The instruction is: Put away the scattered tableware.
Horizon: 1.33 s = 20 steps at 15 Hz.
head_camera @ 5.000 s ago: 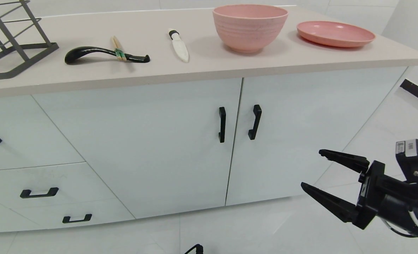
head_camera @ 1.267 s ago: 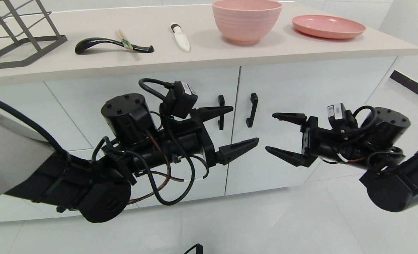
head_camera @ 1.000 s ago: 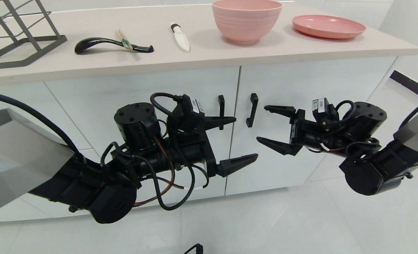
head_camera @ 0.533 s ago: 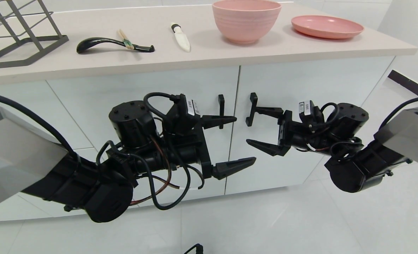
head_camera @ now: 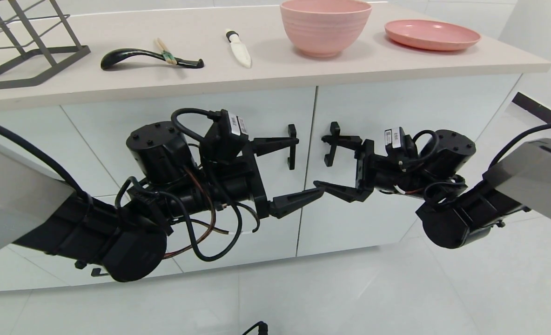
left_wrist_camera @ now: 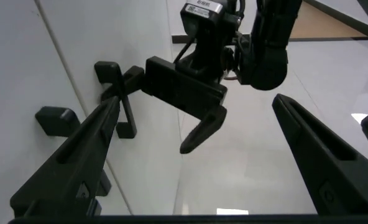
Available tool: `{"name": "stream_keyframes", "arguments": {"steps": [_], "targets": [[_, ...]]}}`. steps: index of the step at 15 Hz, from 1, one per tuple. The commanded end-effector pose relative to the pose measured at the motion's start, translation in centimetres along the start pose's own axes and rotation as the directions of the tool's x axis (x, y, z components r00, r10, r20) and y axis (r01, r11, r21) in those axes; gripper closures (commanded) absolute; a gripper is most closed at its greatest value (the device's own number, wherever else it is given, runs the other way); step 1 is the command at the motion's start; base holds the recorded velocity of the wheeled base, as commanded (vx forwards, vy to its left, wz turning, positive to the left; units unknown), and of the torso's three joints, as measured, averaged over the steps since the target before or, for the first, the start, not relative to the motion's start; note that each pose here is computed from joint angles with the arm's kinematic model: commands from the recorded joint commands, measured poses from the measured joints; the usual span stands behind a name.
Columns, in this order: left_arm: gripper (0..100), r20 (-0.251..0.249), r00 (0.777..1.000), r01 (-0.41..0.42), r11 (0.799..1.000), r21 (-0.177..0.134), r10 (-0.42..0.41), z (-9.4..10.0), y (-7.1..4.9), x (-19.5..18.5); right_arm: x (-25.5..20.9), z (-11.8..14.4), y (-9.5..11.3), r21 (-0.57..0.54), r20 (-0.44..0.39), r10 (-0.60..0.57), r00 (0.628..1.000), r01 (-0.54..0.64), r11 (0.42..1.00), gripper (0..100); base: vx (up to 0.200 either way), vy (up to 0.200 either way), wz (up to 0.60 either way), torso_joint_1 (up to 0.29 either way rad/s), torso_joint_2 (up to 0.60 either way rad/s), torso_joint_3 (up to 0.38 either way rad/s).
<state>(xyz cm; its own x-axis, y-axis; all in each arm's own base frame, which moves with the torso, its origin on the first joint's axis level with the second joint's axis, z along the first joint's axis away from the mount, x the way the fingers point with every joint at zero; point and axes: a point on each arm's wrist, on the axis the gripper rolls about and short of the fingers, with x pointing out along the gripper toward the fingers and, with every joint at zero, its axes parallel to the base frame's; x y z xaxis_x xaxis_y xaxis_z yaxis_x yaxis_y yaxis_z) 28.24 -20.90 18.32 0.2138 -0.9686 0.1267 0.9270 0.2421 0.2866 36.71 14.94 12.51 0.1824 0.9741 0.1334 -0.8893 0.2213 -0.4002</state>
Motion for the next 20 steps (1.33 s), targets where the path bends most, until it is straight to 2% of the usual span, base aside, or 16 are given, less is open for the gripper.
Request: {"name": "stream_keyframes", "arguments": {"steps": [1,4,6,7,9,11,13,14,15,17,18,20], "targets": [[0,0.023,1.0,-0.005,1.0,0.018,0.005,0.6,0.5,0.4,0.0,0.4,0.2,-0.002,0.009,0.03,0.999,-0.03,1.0,0,0.0,0.0,0.0,0.0,0.0,0.0],[0,0.041,0.999,-0.019,1.0,-0.017,0.02,0.7,0.9,1.4,-0.9,1.7,1.6,0.028,0.016,0.079,0.997,-0.079,0.996,0,0.0,0.0,0.0,0.0,0.0,0.0],[0,0.038,0.999,-0.014,1.0,-0.025,0.015,0.2,1.0,1.9,-1.3,2.8,2.1,0.024,0.021,0.093,0.995,-0.094,0.995,0,0.0,0.0,0.0,0.0,0.0,0.0],[0,0.036,0.999,-0.021,0.999,-0.027,0.022,-0.2,1.1,2.3,-1.8,4.2,2.6,0.012,0.027,0.097,0.995,-0.097,0.995,0,0.0,0.0,0.0,0.0,0.0,0.0],[0,0.043,0.999,-0.004,0.999,-0.032,0.005,-0.6,0.8,3.4,-2.3,5.4,4.4,0.035,0.028,0.137,0.99,-0.138,0.99,0,0.0,0.0,0.0,0.0,0.0,0.0],[0,0.068,0.996,-0.048,0.998,-0.031,0.05,-0.4,1.0,5.0,-2.8,5.9,5.6,0.055,0.023,0.148,0.989,-0.149,0.987,0,0.0,0.0,0.0,0.0,0.0,0.0],[0,0.092,0.991,-0.087,0.993,-0.076,0.093,-0.4,1.5,6.3,-3.1,6.3,5.9,0.053,0.026,0.163,0.986,-0.164,0.985,0,0.0,0.0,0.0,0.0,0.0,0.0],[0,0.098,0.992,-0.076,0.994,-0.079,0.084,-0.6,1.5,6.9,-3.3,6.1,6.3,0.069,0.02,0.166,0.986,-0.167,0.984,0,0.0,0.0,0.0,0.0,0.0,0.0],[0,0.11,0.993,-0.037,0.996,-0.079,0.046,-1.1,0.8,7.9,-3.6,5.6,6.8,0.094,0.008,0.169,0.986,-0.169,0.981,0,0.0,0.0,0.0,0.0,0.0,0.0],[0,0.14,0.99,0.046,0.995,-0.084,-0.034,-1.7,-1.7,9.7,-4.0,5.0,7.1,0.115,-0.007,0.164,0.986,-0.162,0.98,0,0.0,0.0,0.0,0.0,0.0,0.0],[0,0.152,0.986,0.075,0.994,-0.085,-0.062,-1.7,-2.8,10.4,-4.5,3.9,6.9,0.138,-0.03,0.147,0.989,-0.142,0.98,0,0.0,0.0,0.0,0.0,0.0,0.0],[0,0.16,0.985,0.085,0.993,-0.082,-0.071,-1.6,-3.2,10.5,-5.9,1.9,6.3,0.174,-0.073,0.106,0.992,-0.092,0.981,0,0.0,0.0,0.0,0.0,0.0,0.0]]}}
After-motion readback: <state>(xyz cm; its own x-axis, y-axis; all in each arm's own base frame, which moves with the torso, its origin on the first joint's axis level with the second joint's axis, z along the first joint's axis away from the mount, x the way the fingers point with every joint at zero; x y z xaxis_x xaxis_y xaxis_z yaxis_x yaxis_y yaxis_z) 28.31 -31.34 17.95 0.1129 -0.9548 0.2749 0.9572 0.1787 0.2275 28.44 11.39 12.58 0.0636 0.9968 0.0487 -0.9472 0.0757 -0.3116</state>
